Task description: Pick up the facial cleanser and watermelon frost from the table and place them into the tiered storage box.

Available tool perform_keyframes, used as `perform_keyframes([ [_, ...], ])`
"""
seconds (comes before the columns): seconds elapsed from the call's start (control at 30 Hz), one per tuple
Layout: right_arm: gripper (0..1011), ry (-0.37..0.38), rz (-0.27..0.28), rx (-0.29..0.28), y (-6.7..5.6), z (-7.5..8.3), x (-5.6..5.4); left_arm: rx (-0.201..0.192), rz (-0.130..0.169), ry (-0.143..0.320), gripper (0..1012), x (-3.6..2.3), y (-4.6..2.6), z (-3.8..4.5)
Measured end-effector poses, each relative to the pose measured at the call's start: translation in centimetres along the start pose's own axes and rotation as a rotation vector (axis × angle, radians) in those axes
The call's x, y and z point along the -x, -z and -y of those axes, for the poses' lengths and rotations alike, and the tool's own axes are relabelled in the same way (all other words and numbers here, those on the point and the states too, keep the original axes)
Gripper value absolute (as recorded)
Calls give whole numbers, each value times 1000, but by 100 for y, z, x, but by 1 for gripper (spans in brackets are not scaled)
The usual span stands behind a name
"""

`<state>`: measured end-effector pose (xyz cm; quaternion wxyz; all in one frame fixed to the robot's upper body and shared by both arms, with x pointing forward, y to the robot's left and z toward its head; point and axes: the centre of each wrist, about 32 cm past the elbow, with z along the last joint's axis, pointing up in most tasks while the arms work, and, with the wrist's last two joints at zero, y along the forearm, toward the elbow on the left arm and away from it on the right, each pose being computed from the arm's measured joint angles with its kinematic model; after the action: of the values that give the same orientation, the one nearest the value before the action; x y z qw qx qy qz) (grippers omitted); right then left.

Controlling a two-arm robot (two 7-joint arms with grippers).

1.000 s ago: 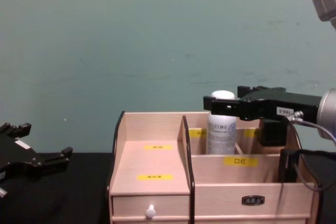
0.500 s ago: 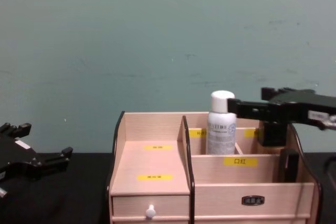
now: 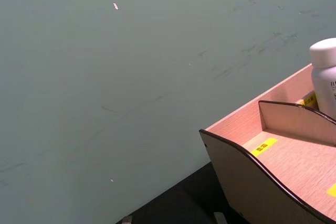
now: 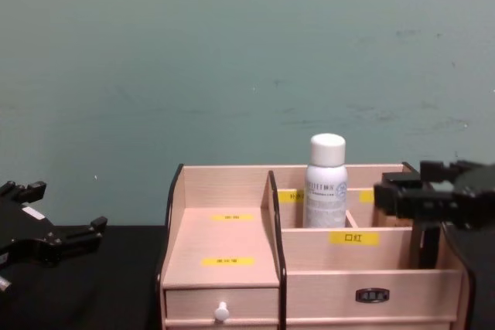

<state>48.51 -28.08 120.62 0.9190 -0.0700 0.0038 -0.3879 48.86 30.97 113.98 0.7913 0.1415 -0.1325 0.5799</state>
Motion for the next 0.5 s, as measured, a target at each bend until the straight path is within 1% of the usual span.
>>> perform_keyframes([
  [0.2,1002,-37,4,30,61,145,39,0,0,0,1001,0,0,0],
  [0.33,1002,-71,9,60,123,265,67,0,0,0,1001,0,0,0],
  [0.5,1002,-102,18,89,189,363,94,0,0,0,1001,0,0,0],
])
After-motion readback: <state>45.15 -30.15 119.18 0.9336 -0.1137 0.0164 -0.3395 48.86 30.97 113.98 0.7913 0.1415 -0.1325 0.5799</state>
